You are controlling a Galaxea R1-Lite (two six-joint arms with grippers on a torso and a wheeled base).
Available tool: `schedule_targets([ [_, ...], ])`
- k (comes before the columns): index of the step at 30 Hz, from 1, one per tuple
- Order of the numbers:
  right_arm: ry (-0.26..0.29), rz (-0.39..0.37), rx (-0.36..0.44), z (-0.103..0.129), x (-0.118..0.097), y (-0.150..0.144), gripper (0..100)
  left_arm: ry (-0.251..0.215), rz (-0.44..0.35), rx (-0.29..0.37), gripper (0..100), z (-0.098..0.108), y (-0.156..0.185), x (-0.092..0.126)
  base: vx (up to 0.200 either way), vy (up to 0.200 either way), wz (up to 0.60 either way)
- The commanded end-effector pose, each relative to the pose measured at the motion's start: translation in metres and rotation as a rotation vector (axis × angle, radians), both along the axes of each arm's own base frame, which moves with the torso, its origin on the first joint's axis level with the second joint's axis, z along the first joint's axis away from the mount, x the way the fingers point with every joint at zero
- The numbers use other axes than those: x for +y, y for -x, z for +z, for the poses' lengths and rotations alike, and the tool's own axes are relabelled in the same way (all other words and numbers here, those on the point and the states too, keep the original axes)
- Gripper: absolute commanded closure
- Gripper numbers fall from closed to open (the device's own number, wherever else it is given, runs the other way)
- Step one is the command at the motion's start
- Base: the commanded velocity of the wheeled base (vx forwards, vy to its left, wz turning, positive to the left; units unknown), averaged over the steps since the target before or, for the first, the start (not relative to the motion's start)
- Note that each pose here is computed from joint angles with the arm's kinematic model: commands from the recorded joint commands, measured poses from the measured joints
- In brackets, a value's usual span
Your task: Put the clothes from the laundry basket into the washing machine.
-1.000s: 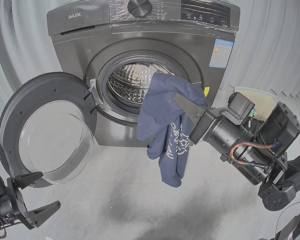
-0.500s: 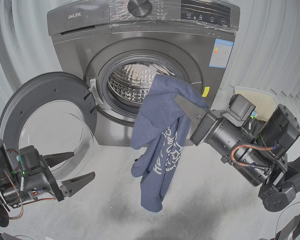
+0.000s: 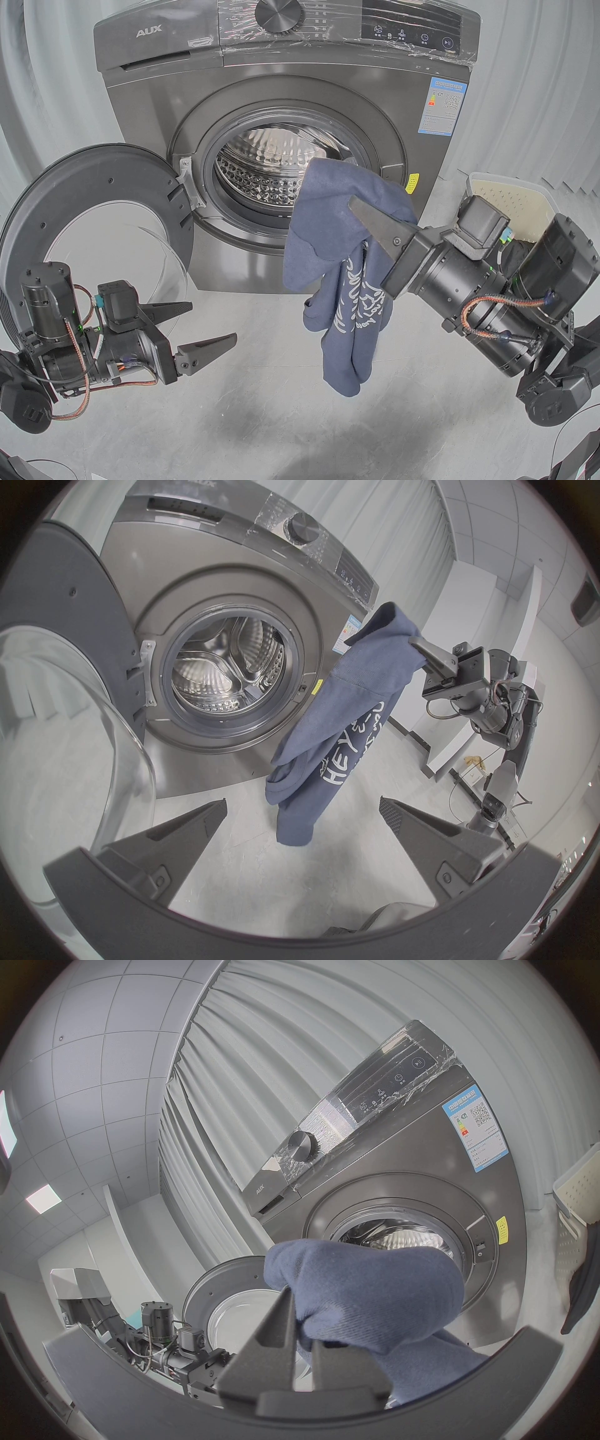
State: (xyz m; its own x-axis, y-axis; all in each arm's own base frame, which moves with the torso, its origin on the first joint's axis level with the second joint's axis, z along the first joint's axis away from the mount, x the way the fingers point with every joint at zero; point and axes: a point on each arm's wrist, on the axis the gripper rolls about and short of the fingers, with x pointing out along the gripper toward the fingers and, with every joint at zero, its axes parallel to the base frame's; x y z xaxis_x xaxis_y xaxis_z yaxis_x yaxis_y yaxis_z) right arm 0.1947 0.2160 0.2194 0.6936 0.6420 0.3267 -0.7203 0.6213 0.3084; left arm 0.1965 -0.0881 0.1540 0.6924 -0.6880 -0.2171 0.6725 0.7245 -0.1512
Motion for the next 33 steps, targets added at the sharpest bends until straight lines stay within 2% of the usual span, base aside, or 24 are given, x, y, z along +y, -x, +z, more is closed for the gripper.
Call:
schedule_targets([
  [1, 0.001, 0.002, -0.001, 0.000, 0.001, 0.000, 100, -0.012, -0.007, 0.033, 0, -0.008, -0.009, -0.006, 0.000, 0.000, 0.00],
  [13, 0.004, 0.005, -0.004, 0.000, 0.002, 0.001, 100, -0.024, -0.008, 0.062, 0, -0.021, -0.039, -0.020, 0.000, 0.000, 0.00],
  [19, 0.006, 0.010, -0.006, 0.000, 0.003, 0.002, 100, -0.022, 0.006, 0.057, 0, -0.028, -0.058, -0.028, 0.000, 0.000, 0.00],
  [26, 0.009, 0.020, -0.004, -0.001, 0.005, 0.003, 100, -0.033, -0.041, 0.079, 0, -0.036, -0.061, -0.044, 0.000, 0.000, 0.00],
  [33, 0.011, 0.024, -0.002, -0.002, 0.006, 0.005, 100, -0.037, -0.038, 0.078, 0, -0.049, -0.077, -0.054, 0.000, 0.000, 0.00],
])
